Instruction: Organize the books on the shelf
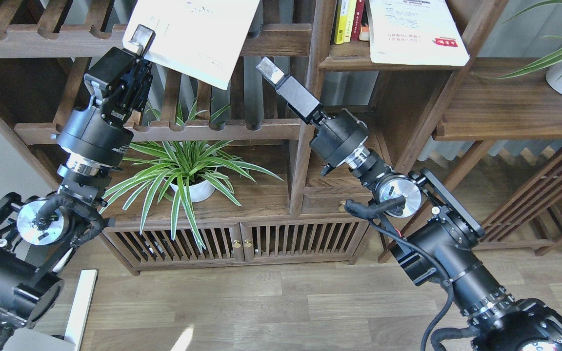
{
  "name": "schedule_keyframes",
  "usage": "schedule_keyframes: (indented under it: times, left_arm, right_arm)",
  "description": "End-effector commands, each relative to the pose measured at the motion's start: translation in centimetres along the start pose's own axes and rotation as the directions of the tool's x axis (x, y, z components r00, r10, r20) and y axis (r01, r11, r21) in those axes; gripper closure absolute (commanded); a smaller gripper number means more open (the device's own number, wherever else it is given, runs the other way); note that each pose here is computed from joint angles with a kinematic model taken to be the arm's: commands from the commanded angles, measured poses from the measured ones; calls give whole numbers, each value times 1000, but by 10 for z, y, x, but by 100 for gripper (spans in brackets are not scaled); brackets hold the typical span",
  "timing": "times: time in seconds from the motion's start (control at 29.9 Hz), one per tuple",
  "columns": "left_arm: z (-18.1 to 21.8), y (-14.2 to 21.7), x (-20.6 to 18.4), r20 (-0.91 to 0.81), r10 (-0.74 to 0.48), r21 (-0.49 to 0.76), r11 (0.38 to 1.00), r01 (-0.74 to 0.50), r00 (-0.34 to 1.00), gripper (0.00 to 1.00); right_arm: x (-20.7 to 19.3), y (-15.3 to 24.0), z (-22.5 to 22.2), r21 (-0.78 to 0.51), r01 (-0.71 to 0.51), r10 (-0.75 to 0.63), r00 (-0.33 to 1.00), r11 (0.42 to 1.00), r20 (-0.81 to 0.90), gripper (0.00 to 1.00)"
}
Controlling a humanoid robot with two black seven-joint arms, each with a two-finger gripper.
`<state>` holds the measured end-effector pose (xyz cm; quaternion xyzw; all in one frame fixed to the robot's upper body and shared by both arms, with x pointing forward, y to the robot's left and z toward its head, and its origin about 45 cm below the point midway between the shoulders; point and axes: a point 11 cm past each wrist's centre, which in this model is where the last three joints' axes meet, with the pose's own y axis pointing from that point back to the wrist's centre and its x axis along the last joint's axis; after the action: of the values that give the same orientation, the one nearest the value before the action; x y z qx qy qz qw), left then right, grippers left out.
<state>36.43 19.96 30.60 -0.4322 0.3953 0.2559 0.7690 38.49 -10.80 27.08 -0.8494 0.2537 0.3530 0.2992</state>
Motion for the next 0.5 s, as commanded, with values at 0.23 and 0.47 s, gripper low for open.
schedule_keyframes:
  times: [0.23, 0.47]
  left_arm:
    - [-9, -10, -6, -17, -28, 13, 1000, 28, 999, 100]
    - [-19, -12, -5, -30, -29, 35, 999, 30, 999, 100]
  right_arm:
    - [-5, -17, -12, -1, -16, 16, 1000, 1000, -27, 31]
    - [-6, -21, -8, -22, -16, 15, 999, 1000, -34, 31]
